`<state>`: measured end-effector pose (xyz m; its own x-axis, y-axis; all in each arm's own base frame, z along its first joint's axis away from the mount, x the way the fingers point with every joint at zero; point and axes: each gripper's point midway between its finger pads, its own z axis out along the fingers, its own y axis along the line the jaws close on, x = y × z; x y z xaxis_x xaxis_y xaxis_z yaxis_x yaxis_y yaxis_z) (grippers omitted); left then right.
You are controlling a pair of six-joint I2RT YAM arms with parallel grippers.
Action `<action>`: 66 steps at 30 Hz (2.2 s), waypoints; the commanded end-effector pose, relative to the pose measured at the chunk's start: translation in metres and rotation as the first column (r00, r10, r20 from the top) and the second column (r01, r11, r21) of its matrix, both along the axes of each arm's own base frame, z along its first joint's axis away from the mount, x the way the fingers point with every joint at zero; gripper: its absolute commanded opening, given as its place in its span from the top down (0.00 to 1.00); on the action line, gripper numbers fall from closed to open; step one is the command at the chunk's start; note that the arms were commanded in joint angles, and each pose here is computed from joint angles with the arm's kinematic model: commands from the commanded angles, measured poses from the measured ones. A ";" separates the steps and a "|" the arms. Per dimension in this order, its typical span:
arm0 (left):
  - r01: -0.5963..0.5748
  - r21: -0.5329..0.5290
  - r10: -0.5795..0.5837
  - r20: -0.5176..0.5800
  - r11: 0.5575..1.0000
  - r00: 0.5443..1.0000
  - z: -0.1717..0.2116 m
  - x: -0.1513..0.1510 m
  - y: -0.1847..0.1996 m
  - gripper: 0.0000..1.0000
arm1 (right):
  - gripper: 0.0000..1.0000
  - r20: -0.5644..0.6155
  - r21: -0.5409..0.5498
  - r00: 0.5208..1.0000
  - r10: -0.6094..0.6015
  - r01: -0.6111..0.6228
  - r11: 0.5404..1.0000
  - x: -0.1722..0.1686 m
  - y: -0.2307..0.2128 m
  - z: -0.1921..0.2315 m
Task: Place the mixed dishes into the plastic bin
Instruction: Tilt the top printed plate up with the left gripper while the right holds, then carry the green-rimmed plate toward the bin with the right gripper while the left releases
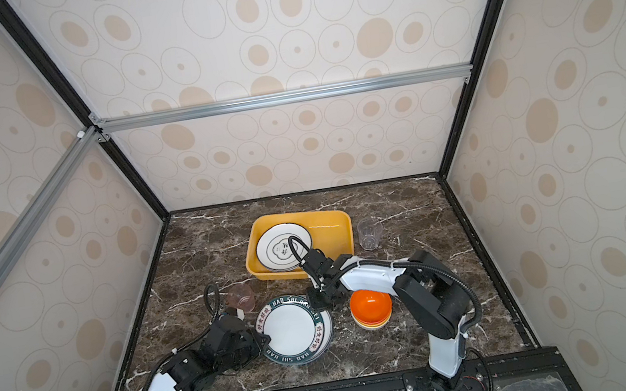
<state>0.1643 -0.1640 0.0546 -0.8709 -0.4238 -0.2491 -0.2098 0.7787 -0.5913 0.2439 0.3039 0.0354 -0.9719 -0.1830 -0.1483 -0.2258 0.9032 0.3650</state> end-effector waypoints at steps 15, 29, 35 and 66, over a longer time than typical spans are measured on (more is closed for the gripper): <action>0.001 -0.018 0.000 0.063 1.000 0.998 0.043 0.009 -0.004 1.00 | 0.69 0.116 0.020 0.993 -0.028 0.026 0.999 0.005 -0.014 0.057; 0.023 -0.073 -0.009 0.186 0.997 0.982 0.112 0.030 -0.020 1.00 | 0.64 0.177 0.157 0.972 -0.156 0.129 0.979 0.013 -0.051 0.106; 0.029 -0.097 -0.004 0.254 0.995 0.967 0.140 0.047 -0.032 1.00 | 0.61 0.168 0.246 0.961 -0.218 0.174 0.954 0.017 -0.063 0.122; 0.109 -0.451 0.057 0.338 0.886 0.940 0.191 0.110 -0.082 1.00 | 0.80 0.146 0.569 0.906 -0.397 0.252 0.783 0.055 -0.071 0.156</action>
<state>0.2668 -0.2347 0.1993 -0.8037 -0.5103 -0.3059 -0.0212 0.5383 -0.8425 0.2986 0.2348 0.1873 -0.8830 0.2972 -0.3633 -0.0979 0.6405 0.7617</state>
